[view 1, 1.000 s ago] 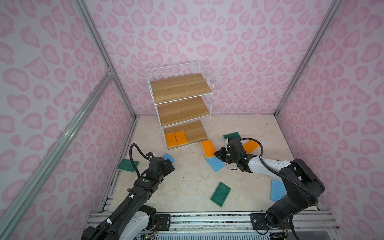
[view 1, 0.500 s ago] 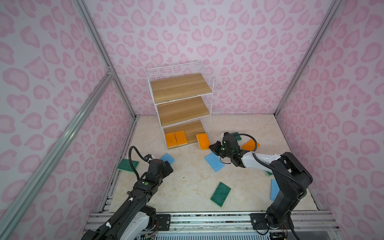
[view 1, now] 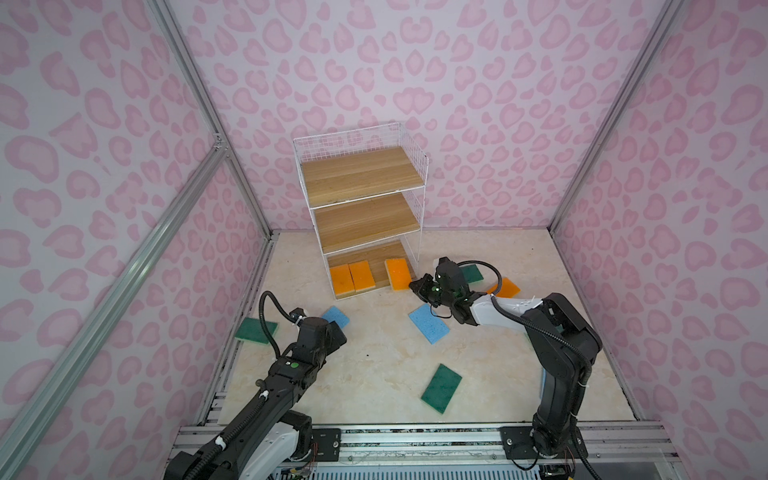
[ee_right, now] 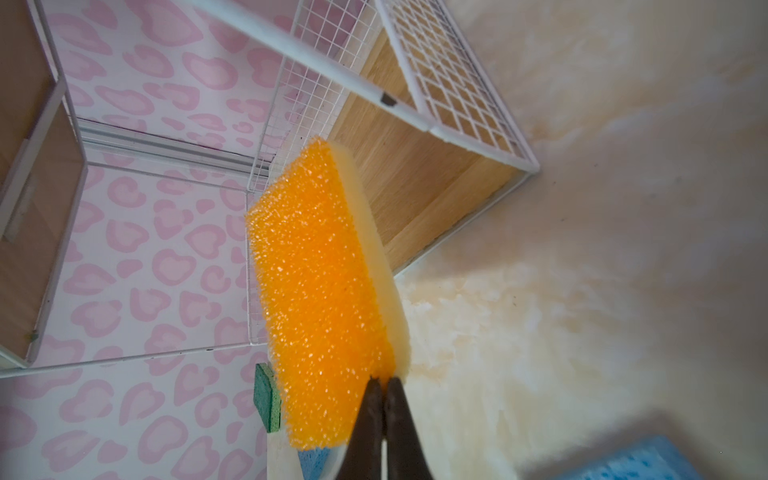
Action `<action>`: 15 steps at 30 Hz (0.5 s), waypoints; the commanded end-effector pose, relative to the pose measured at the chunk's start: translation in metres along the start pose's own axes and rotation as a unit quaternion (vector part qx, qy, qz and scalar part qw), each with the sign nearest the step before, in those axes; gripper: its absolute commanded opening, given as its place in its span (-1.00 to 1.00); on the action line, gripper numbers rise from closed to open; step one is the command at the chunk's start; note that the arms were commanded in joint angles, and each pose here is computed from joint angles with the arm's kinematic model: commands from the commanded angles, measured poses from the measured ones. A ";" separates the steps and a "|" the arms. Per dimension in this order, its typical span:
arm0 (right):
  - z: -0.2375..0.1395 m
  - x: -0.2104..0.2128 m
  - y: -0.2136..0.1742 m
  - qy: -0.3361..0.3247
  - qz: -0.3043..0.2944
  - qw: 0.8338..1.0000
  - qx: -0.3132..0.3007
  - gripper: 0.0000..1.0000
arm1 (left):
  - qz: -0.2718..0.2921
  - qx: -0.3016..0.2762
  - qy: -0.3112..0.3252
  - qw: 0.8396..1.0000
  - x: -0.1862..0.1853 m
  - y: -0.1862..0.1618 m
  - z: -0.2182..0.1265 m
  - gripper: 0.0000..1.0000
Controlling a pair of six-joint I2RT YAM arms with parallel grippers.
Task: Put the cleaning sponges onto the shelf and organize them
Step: 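Carry the held orange sponge to the bottom shelf with right gripper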
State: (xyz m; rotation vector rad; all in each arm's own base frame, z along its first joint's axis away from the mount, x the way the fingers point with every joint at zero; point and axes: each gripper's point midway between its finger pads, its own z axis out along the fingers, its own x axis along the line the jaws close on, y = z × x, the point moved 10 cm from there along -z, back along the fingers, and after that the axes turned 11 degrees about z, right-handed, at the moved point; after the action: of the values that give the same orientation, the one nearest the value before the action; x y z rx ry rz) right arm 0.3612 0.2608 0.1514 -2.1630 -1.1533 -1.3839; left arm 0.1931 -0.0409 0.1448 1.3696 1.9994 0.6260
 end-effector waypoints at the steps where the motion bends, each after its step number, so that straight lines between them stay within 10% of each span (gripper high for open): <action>1: 0.014 0.001 0.000 -0.004 -0.006 1.000 -0.002 -1.00 | -0.001 -0.014 0.003 1.000 0.000 0.002 0.001 0.91; 15: 0.057 0.003 0.000 -0.058 -0.063 0.996 0.002 -1.00 | 0.000 -0.015 -0.001 1.000 0.000 0.002 0.001 0.91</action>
State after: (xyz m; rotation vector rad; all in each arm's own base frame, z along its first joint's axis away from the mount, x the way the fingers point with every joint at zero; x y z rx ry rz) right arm 0.3950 0.2956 0.1380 -2.1876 -1.2745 -1.3649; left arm 0.1940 -0.0410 0.1453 1.3609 1.9918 0.6329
